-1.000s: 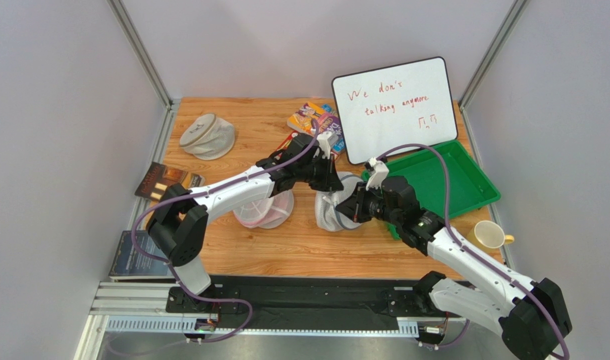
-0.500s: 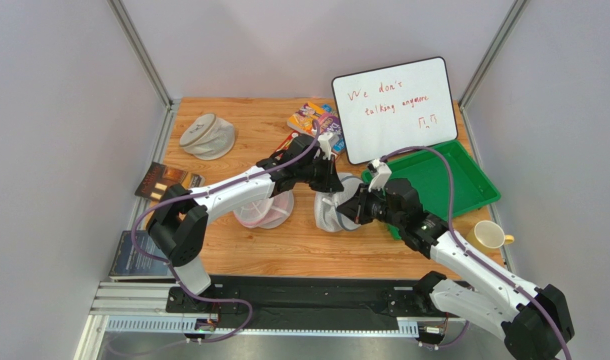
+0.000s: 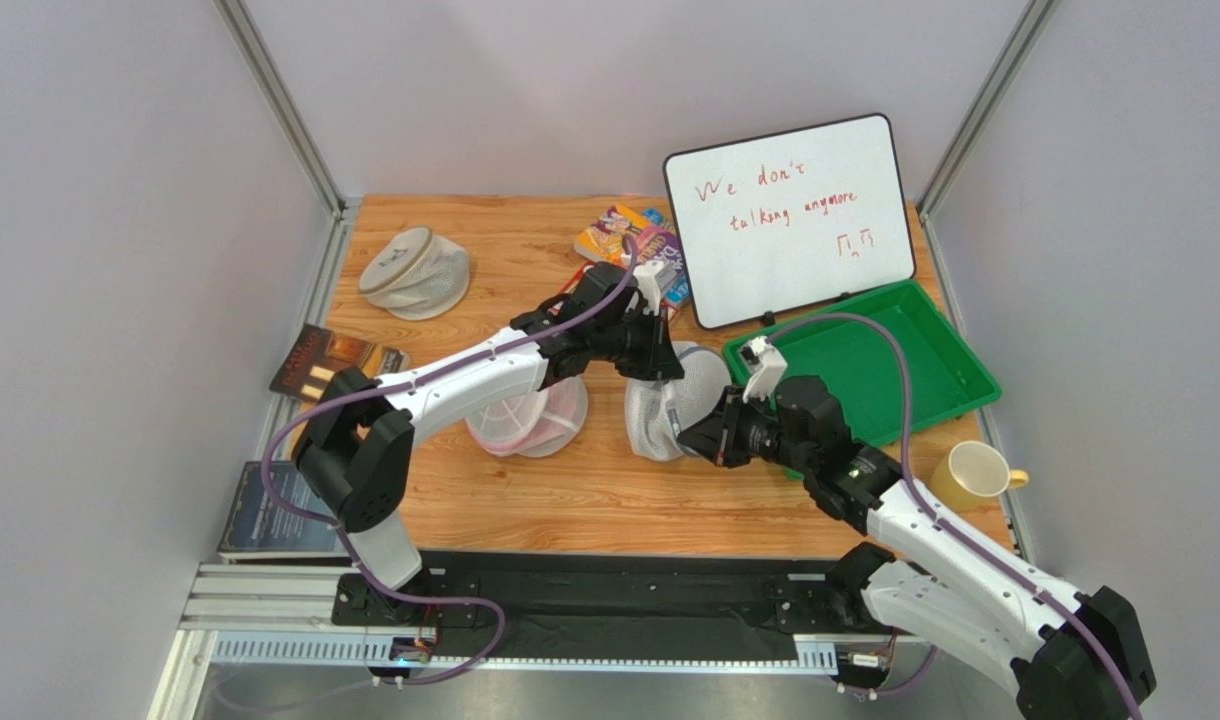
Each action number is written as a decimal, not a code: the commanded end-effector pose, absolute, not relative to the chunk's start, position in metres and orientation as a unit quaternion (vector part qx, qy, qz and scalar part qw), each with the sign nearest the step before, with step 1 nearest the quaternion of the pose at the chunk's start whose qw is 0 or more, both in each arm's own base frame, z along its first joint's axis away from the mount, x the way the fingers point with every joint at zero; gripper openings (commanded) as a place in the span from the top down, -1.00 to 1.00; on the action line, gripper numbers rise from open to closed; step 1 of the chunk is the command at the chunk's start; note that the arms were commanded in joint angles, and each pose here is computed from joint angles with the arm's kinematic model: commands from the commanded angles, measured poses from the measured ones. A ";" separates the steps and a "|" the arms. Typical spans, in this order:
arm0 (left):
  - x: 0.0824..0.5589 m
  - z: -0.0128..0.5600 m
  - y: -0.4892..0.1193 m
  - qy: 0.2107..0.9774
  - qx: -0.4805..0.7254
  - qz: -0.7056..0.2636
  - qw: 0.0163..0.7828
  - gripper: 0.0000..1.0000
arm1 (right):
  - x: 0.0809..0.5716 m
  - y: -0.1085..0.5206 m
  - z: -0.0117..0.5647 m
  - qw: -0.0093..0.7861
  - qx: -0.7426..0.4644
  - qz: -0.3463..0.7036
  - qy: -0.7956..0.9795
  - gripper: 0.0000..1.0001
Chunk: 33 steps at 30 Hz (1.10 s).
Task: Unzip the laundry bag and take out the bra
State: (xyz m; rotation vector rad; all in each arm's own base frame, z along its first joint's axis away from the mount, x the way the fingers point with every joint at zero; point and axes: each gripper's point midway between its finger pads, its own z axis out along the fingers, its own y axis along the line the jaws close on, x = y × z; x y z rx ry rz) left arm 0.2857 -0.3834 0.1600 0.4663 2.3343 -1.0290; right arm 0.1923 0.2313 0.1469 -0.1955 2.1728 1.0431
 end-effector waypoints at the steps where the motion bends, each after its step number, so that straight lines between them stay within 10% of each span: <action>1: 0.303 0.189 -0.389 0.845 0.183 -0.395 0.310 1.00 | 0.182 0.233 0.147 0.344 -0.076 0.420 0.837 1.00; 12: 0.305 0.187 -0.394 0.845 0.196 -0.396 0.301 1.00 | 0.181 0.231 0.149 0.347 -0.071 0.419 0.836 1.00; 19: 0.302 0.197 -0.372 0.857 0.213 -0.340 0.323 -0.36 | 0.188 0.236 0.161 0.358 -0.072 0.425 0.829 1.00; 33: 0.234 0.210 -0.334 0.864 0.221 -0.272 0.360 -0.46 | 0.208 0.253 0.182 0.374 -0.069 0.442 0.813 1.00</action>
